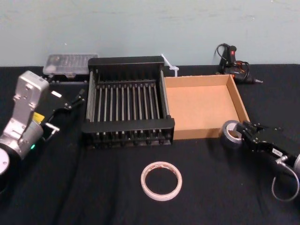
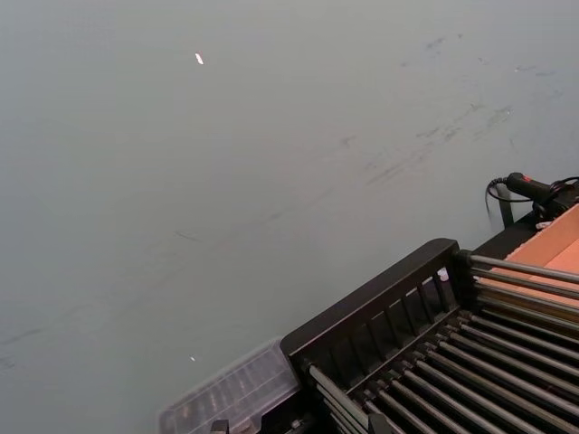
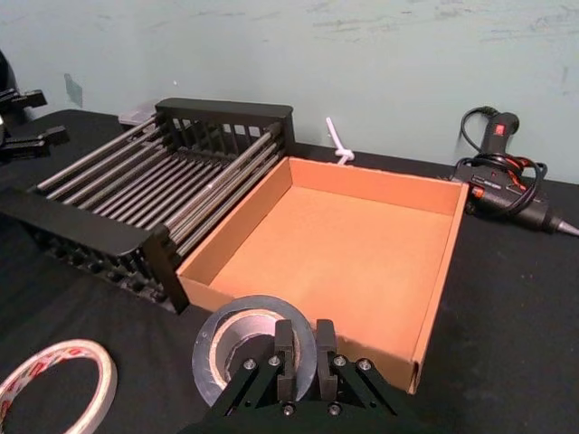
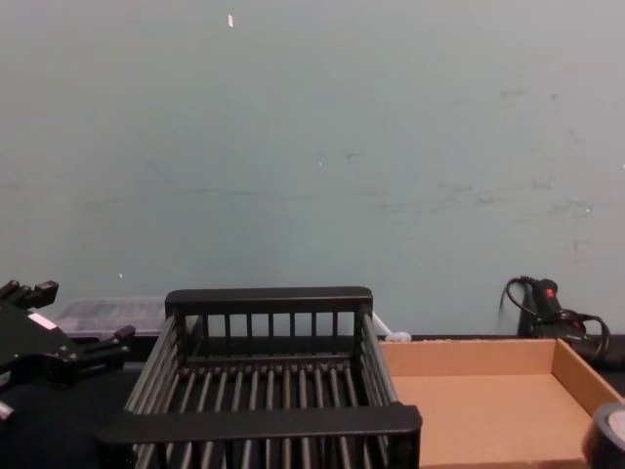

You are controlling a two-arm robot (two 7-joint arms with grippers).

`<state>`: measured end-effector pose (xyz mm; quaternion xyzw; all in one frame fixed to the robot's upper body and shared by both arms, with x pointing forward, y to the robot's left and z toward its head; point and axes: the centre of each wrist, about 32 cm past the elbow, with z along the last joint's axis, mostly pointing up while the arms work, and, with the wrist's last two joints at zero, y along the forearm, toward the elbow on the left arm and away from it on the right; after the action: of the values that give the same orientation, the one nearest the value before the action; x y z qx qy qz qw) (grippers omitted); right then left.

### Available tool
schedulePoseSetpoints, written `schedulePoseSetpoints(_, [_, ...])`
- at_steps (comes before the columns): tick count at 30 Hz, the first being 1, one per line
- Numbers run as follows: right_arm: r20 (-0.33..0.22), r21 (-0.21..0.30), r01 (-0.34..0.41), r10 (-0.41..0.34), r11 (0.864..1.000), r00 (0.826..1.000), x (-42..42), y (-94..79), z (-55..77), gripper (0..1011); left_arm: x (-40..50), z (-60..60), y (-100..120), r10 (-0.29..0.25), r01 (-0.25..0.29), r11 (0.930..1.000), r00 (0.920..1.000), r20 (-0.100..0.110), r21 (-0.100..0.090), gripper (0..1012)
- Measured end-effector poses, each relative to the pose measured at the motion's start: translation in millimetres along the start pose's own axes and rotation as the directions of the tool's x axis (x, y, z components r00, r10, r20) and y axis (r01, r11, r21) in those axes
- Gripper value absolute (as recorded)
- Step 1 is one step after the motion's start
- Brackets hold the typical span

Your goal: Pick up the white tape and place it into the black box , Pick up the silver tape and place it into the brown box.

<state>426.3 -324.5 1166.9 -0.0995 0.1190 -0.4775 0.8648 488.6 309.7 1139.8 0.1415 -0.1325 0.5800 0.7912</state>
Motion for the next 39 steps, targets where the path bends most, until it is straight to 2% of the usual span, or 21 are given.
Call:
schedulePoseSetpoints(11, [-0.011, 0.015, 0.019, -0.019, 1.0, 1.0, 5.7, 19.3, 7.5, 156, 0.0, 0.0, 0.0, 0.0, 0.0, 1.0, 1.0, 0.0, 0.0, 1001])
schedulePoseSetpoints(25, [-0.015, 0.009, 0.035, -0.034, 0.999, 0.999, 15.9, 51.1, 17.5, 156, 0.0, 0.0, 0.0, 0.0, 0.0, 1.0, 1.0, 0.0, 0.0, 1001])
schedulePoseSetpoints(39, [-0.008, -0.004, 0.046, -0.046, 0.999, 0.999, 26.7, 78.4, 22.0, 156, 0.0, 0.0, 0.0, 0.0, 0.0, 1.0, 1.0, 0.0, 0.0, 1001])
